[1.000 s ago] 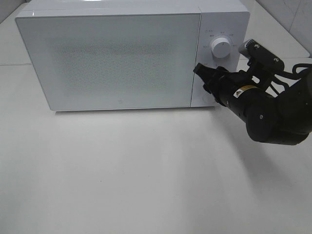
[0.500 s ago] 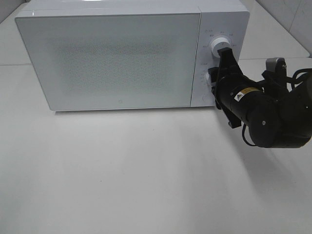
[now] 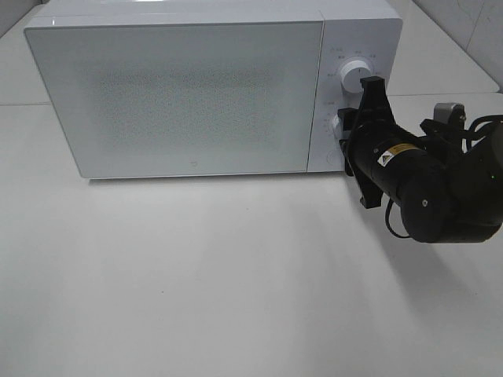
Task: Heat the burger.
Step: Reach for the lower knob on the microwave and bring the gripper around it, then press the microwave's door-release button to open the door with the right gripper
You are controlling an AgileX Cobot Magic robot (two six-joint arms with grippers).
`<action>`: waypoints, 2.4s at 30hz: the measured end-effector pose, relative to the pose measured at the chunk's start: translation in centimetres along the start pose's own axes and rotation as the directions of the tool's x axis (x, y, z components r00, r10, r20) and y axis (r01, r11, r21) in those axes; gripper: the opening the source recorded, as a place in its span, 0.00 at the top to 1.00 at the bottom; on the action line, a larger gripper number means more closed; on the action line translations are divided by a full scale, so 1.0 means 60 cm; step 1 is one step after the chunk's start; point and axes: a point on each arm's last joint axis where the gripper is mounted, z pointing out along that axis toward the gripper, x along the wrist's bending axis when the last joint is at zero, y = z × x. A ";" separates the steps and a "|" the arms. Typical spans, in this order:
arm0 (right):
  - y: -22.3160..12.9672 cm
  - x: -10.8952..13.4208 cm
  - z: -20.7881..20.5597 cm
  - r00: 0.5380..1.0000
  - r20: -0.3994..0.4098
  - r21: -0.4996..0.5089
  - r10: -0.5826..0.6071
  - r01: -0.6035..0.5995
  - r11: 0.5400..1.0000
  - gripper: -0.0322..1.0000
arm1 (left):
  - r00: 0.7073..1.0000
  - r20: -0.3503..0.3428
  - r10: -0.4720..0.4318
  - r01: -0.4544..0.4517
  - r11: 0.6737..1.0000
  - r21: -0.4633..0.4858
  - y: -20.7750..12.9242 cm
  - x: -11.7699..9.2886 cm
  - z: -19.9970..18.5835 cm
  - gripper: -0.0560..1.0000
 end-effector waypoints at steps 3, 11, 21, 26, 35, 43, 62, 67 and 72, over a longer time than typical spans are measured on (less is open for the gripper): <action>0.000 0.000 0.000 1.000 0.000 0.000 -0.004 0.004 1.000 0.54 | 1.000 0.000 0.000 0.000 1.000 0.000 0.000 0.000 0.000 0.95; -0.009 0.005 0.000 0.993 -0.037 0.045 -0.115 0.116 0.992 0.34 | 1.000 0.000 0.000 0.000 1.000 0.000 0.000 0.000 0.000 0.95; -0.037 0.045 -0.005 0.923 -0.249 0.115 -0.292 0.328 0.938 0.28 | 1.000 0.000 0.000 0.000 1.000 0.000 0.000 0.000 0.000 0.95; -0.053 0.044 -0.009 0.891 -0.293 0.193 -0.348 0.411 0.891 0.28 | 1.000 0.000 0.000 0.000 1.000 0.000 0.000 0.000 0.000 0.95; -0.075 0.067 -0.031 0.678 -0.424 0.249 -0.600 0.725 0.642 0.32 | 1.000 0.000 0.000 0.000 1.000 0.000 0.000 0.000 0.000 0.95; -0.072 0.082 -0.058 0.328 -0.464 0.257 -0.823 0.939 0.229 0.32 | 1.000 0.000 0.000 0.000 1.000 0.000 0.000 0.000 0.000 0.95; -0.033 0.070 -0.093 0.010 -0.387 0.464 -0.922 0.866 -0.186 0.36 | 1.000 0.000 0.000 0.000 1.000 0.000 0.000 0.000 0.000 0.95; -0.016 0.069 -0.093 -0.007 -0.281 0.594 -0.960 0.785 -0.180 0.37 | 1.000 0.000 0.000 0.000 1.000 0.000 0.000 0.000 0.000 0.95; -0.006 0.082 -0.090 -0.005 -0.194 0.691 -0.981 0.709 -0.140 0.37 | 1.000 0.000 0.000 0.000 1.000 0.000 0.000 0.000 0.000 0.95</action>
